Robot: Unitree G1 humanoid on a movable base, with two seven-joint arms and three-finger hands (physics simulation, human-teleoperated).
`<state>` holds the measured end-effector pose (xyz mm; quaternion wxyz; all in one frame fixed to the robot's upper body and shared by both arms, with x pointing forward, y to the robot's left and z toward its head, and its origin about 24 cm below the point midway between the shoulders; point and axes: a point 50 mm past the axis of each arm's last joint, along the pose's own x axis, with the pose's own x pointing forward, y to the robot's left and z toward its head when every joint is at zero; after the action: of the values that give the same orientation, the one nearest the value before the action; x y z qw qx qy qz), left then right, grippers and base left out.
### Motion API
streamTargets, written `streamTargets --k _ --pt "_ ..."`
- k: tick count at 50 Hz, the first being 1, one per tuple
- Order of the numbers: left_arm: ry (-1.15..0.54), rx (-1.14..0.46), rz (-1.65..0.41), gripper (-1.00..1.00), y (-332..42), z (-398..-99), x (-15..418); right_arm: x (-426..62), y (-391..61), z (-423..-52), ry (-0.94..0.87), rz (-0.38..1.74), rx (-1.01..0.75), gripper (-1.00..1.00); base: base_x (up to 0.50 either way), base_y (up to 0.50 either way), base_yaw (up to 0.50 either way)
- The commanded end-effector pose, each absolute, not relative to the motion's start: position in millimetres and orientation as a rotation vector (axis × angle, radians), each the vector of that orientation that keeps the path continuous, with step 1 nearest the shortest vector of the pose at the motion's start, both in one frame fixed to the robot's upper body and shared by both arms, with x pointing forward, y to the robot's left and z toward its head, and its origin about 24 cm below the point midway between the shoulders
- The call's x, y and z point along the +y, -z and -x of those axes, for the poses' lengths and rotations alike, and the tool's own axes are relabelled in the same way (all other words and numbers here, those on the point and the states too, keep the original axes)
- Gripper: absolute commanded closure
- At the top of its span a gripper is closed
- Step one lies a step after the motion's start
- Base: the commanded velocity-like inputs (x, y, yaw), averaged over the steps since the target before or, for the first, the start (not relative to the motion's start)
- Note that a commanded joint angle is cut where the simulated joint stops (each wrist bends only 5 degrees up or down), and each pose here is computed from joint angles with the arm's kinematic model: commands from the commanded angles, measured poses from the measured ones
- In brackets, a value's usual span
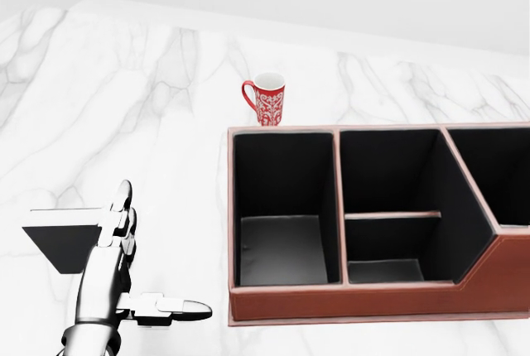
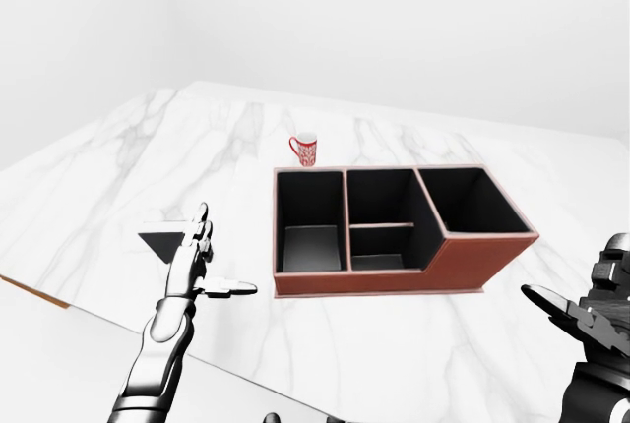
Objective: Pick up the book and place it in the left compartment of the caddy.
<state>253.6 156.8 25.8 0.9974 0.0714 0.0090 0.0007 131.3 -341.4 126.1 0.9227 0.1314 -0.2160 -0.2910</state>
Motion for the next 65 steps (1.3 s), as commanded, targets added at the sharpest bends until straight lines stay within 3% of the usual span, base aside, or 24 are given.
streamTargets --k 1,27,38,41,56,65 --pt "-0.002 0.019 -0.142 -1.0 -25.5 -253.5 156.9 -341.1 -126.6 -130.8 0.597 -0.267 -0.445 -1.0 0.18 0.06 0.0" --pt "-0.012 0.016 -0.141 -1.0 -26.1 -253.8 158.3 -339.4 -127.0 -131.4 0.585 -0.272 -0.45 -1.0 0.16 0.05 0.0" --pt "-0.049 -0.064 -0.163 -1.0 -44.5 -250.4 160.6 -336.6 -127.2 -131.7 0.568 -0.268 -0.451 -1.0 0.0 0.0 0.0" --pt "-0.151 -0.095 -0.217 -1.0 -50.4 -250.7 164.8 -336.6 -129.1 -130.1 0.57 -0.262 -0.457 -1.0 0.0 0.0 0.0" --pt "-0.25 -0.232 -0.311 -1.0 -79.1 -242.9 166.1 -337.9 -127.3 -132.0 0.571 -0.262 -0.449 -1.0 0.0 0.0 0.0" --pt "-0.418 -0.364 -0.478 -1.0 -102.4 -233.3 171.3 -337.9 -127.6 -131.5 0.571 -0.264 -0.451 -1.0 0.0 0.0 0.0"
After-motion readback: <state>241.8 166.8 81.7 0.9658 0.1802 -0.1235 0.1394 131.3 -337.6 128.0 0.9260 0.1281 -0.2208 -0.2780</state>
